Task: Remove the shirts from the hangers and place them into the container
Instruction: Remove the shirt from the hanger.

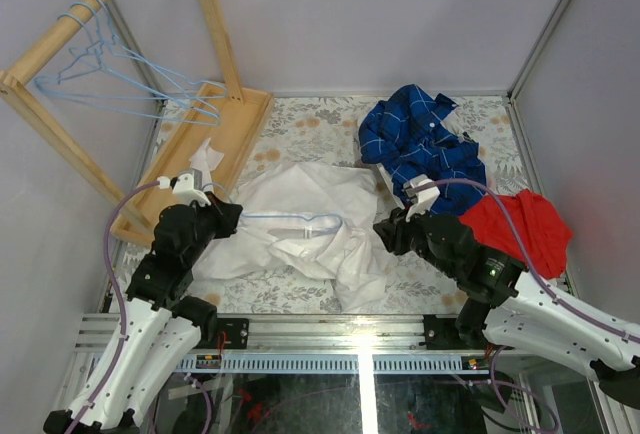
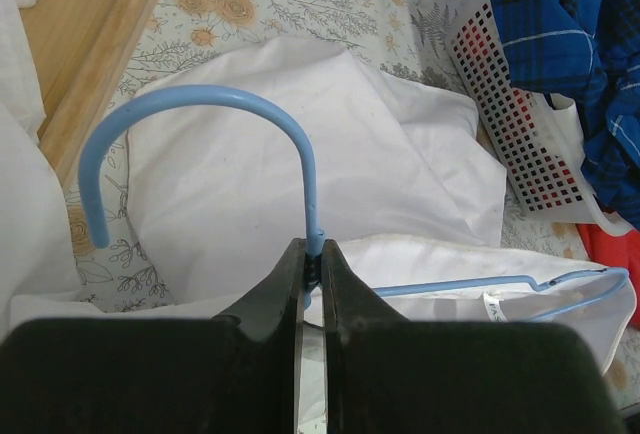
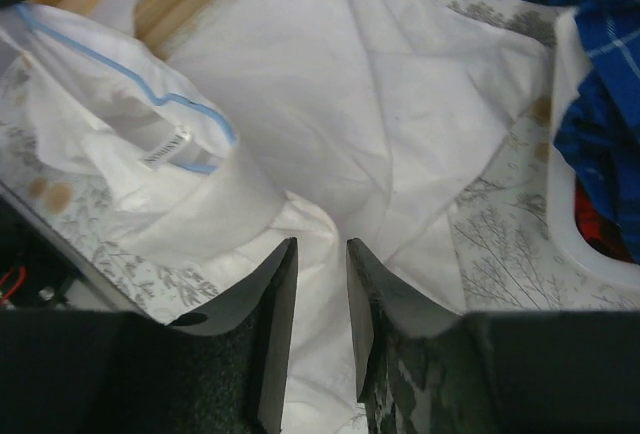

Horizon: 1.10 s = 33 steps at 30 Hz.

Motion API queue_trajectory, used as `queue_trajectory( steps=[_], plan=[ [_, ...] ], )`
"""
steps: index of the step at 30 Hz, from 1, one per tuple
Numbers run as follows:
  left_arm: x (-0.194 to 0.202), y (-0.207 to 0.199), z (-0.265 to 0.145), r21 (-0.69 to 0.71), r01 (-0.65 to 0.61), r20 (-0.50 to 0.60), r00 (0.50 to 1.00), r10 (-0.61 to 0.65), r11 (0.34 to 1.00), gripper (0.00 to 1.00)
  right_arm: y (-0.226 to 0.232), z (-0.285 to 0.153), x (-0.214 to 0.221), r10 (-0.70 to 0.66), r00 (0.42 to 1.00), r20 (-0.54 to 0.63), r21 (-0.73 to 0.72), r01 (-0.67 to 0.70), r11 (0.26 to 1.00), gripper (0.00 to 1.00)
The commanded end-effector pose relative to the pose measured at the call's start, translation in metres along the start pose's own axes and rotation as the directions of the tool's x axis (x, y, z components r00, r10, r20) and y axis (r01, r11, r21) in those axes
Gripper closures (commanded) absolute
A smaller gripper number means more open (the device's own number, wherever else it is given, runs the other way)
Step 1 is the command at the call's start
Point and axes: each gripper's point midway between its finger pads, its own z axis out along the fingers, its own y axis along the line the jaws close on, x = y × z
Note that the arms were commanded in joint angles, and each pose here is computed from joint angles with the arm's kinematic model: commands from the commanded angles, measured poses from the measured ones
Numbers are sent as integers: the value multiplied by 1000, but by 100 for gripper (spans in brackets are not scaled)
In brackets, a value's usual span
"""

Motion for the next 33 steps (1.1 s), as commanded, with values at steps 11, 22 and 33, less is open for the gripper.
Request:
queue_trajectory(
  steps=[11, 22, 33],
  plan=[
    [-15, -2, -2, 0, -19, 50, 999, 19, 1000, 100, 85, 43, -3, 3, 967, -255, -247, -68, 967, 50],
    [-16, -1, -2, -6, -18, 51, 999, 18, 1000, 100, 46, 47, 41, 12, 944, -331, -86, -43, 995, 99],
    [-10, -22, -3, 116, -35, 21, 999, 33, 993, 100, 50, 24, -23, -26, 998, 51, -210, 37, 977, 44]
  ],
)
